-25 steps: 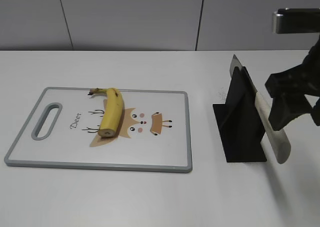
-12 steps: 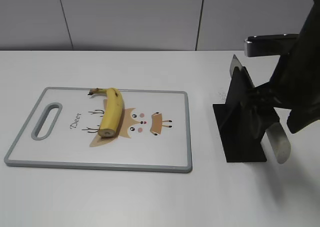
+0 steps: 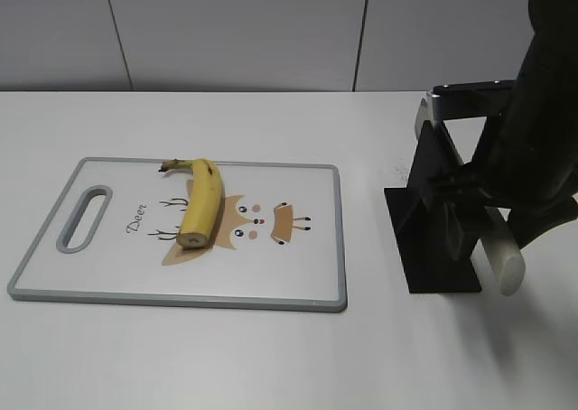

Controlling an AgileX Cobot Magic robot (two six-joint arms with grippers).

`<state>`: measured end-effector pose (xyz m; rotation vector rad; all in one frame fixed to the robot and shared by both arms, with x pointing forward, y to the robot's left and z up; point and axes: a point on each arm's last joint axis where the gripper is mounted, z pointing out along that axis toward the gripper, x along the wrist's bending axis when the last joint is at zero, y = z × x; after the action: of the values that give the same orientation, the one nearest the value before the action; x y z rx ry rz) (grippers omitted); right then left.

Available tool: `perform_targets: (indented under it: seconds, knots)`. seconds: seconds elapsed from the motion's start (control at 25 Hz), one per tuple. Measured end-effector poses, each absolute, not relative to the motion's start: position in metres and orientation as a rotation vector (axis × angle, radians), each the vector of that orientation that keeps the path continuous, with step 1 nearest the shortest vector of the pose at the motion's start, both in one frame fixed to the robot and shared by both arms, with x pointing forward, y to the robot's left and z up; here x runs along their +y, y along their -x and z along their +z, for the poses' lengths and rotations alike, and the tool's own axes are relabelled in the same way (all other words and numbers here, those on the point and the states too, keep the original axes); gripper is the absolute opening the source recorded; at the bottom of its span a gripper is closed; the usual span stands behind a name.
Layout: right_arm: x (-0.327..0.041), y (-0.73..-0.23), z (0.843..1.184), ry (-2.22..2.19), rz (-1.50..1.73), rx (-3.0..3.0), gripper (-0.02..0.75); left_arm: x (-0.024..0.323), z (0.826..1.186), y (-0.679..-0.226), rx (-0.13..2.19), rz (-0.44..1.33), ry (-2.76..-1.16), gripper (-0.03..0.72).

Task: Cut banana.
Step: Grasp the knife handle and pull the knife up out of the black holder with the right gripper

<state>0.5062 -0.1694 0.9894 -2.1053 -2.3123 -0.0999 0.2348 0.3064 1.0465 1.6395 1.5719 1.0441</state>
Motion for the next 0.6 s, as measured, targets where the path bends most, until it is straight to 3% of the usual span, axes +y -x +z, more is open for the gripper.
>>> perform_targets:
  seconds: [0.44,0.6]
  knots:
    - [-0.1653,-0.5075,0.9807,2.113,-0.079,-2.247,0.402,0.3064,1.0465,-0.2348,1.572,1.044,-1.639,0.553]
    - [-0.1654,-0.5068,0.9807,2.118,-0.07,-2.237,0.326,0.3064,1.0465,-0.2348,1.572,1.044,-1.639,0.553]
